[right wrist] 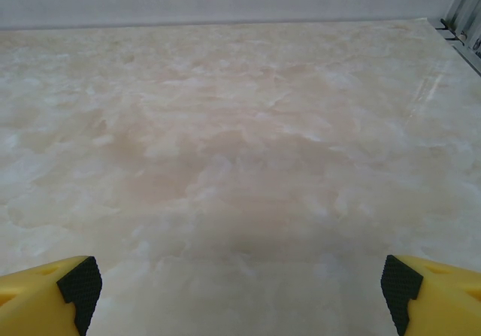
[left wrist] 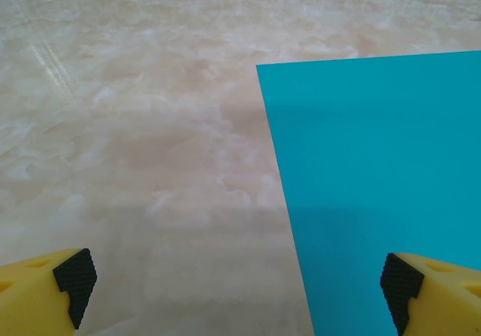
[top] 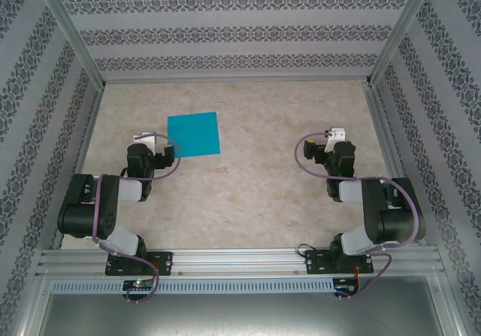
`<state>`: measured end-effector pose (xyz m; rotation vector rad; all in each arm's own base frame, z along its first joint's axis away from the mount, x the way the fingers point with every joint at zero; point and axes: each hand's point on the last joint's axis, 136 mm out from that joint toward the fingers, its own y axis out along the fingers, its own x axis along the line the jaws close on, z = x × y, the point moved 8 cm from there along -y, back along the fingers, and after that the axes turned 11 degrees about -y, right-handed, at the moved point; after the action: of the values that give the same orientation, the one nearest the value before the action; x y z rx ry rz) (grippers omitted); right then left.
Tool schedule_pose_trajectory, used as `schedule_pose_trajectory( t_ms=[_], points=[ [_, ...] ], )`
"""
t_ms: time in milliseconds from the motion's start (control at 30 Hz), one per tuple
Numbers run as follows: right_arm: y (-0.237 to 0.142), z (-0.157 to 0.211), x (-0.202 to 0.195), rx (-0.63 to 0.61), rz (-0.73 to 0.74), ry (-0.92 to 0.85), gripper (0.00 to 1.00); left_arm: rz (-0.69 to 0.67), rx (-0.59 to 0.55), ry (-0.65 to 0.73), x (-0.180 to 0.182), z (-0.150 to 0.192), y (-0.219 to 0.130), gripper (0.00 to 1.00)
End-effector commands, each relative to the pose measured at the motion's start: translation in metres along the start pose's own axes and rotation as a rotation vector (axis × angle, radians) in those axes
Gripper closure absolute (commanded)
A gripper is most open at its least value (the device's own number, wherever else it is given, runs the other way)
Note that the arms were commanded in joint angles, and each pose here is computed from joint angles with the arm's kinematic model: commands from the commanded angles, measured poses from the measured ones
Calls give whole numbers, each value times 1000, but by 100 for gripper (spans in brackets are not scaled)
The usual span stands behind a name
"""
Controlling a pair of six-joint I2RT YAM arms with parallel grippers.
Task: Fold a paper plane with a square sheet of paper (pick it up from the middle)
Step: Move the square sheet of paper to the center of the table.
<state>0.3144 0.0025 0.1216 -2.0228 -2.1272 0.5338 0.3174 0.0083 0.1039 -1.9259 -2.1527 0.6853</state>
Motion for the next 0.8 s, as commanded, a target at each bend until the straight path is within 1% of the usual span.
schedule_pose_trajectory(
  t_ms=[0,100,167,200,367,433,467,600,667,767],
  points=[
    [4,-11,-3,-44,-9,-6,2,17,-53,20,-5,-12,3,0],
    [3,-11,-2,-53,-20,-6,2,15,-55,20,-5,-11,2,0],
    [-2,-14,5,-92,-104,-50,2,-14,-60,5,-3,-16,1,0],
    [-6,-16,7,-99,-117,-57,2,-34,-62,-4,-2,-20,-2,0],
    [-28,-33,-7,-112,47,-9,2,-102,-55,-28,-1,-42,-17,0],
    [-36,-44,-14,-75,116,32,2,-147,-7,-76,0,-55,-20,0],
    [-39,-49,-18,-54,147,68,2,-163,13,-126,-1,-62,-20,0],
    [-55,-69,-27,67,212,206,2,-84,155,-348,-21,-85,-12,0],
    [-61,-77,-29,109,218,269,2,-69,247,-403,-31,-90,-2,0],
    [-60,-86,-24,154,164,371,2,-58,355,-434,-51,-87,15,0]
  ],
)
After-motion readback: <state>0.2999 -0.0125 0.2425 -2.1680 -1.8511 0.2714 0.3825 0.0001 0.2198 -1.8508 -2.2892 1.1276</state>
